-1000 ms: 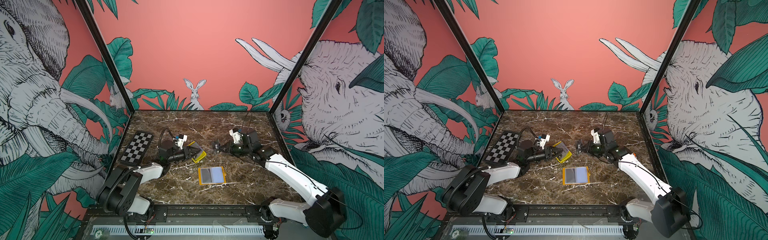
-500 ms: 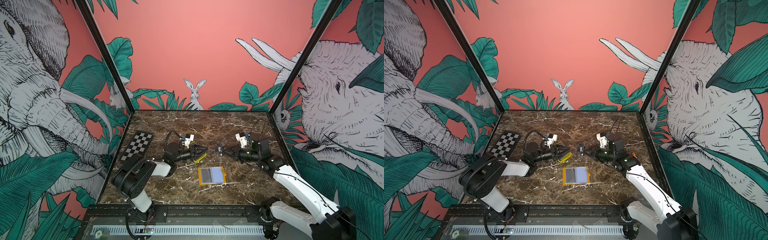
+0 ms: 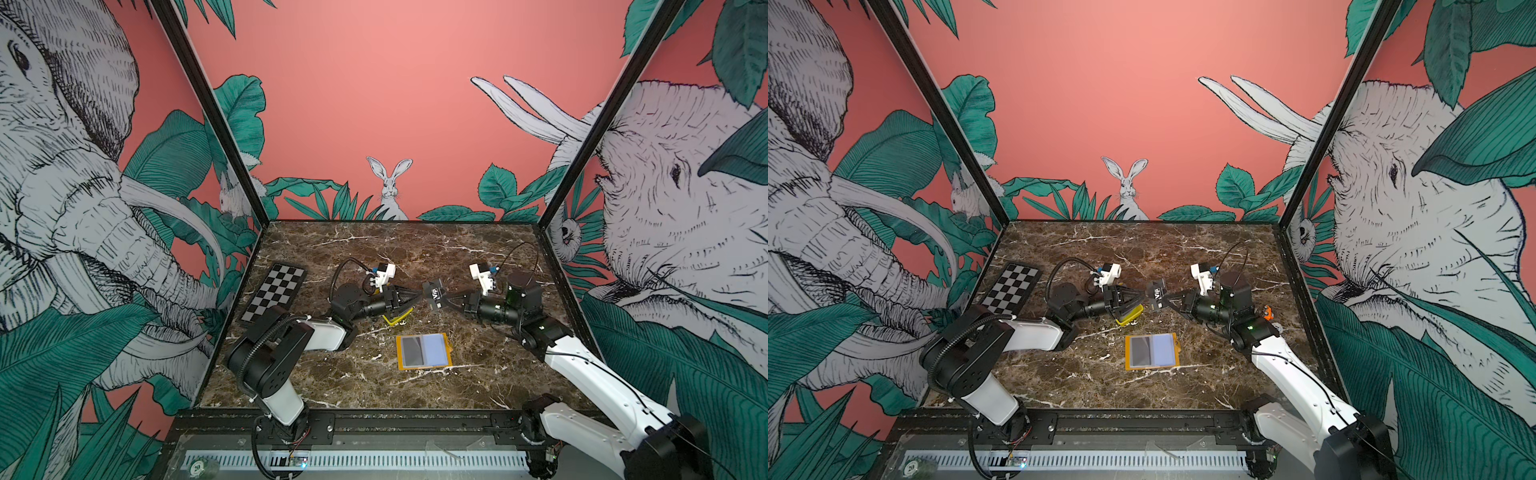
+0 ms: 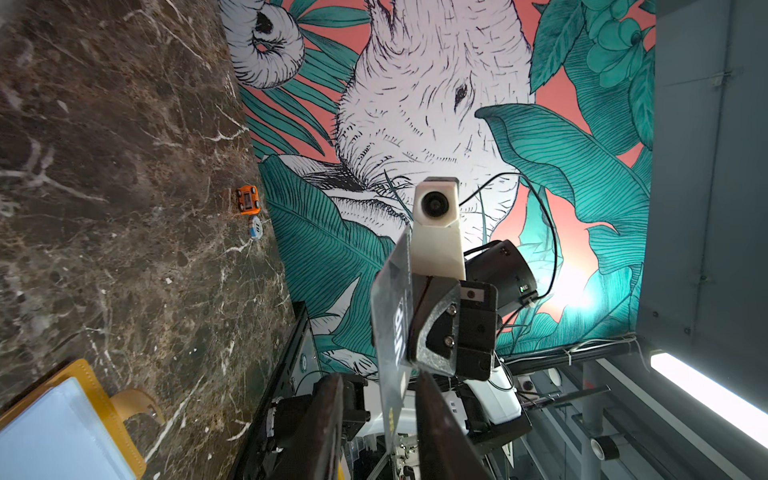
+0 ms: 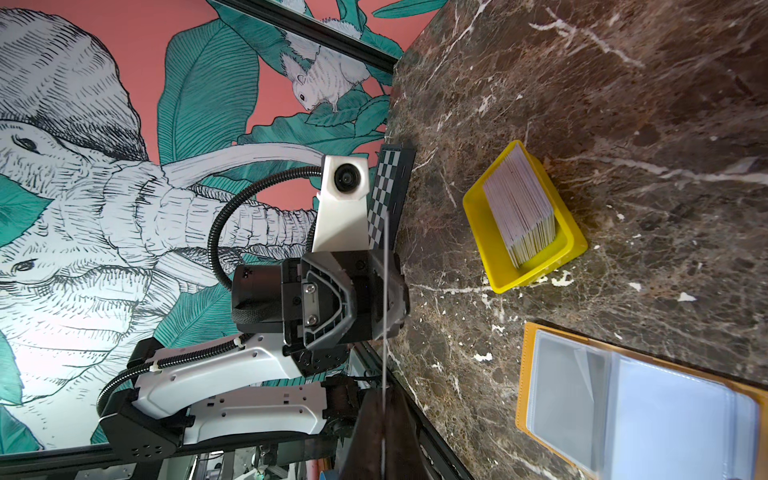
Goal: Put the credit cards into the card holder
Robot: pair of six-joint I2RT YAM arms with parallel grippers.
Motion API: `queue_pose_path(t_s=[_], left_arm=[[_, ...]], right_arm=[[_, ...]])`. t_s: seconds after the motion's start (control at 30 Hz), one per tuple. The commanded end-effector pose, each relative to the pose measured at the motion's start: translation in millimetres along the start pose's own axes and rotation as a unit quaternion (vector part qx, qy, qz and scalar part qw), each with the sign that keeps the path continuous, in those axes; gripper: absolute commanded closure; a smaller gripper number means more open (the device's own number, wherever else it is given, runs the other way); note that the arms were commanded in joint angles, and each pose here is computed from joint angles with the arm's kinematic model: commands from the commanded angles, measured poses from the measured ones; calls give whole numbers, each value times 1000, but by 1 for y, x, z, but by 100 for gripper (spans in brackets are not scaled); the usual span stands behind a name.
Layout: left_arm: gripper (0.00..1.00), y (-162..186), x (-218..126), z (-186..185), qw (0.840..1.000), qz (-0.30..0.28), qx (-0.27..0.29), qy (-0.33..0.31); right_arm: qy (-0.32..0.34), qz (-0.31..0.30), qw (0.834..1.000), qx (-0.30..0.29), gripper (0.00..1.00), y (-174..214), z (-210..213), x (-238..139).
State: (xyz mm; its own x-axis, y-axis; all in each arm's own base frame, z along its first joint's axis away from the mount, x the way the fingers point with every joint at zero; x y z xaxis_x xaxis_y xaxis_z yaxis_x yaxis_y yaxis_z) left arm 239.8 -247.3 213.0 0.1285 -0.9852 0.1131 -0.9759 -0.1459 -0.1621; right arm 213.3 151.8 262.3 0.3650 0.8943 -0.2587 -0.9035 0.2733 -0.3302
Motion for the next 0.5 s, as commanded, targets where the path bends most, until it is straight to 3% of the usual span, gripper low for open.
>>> queue_pose_path(t_s=[0.0,0.47], left_arm=[[70,3,4,-21,999,18,20,32],[83,2,11,-33,998,17,40,47]], right_arm=[[-43,-10,999,-19,100,-6,11,0],[-54,0,998,-8,100,-2,6,5]])
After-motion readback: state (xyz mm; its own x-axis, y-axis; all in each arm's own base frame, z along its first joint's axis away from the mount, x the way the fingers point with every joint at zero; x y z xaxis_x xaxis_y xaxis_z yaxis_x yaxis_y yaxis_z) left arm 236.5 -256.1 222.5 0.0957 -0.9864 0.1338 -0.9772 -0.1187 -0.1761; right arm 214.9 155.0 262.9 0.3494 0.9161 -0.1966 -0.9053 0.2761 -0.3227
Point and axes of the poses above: each gripper's point midway between its finger pads, its own x axis out along the fingers, its own z axis along the line the jaws close on, y = z × x, the point moved 9 cm from there along -x, back along the fingers, and after that the axes turned 1 degree about -x, right-handed, at the moved point
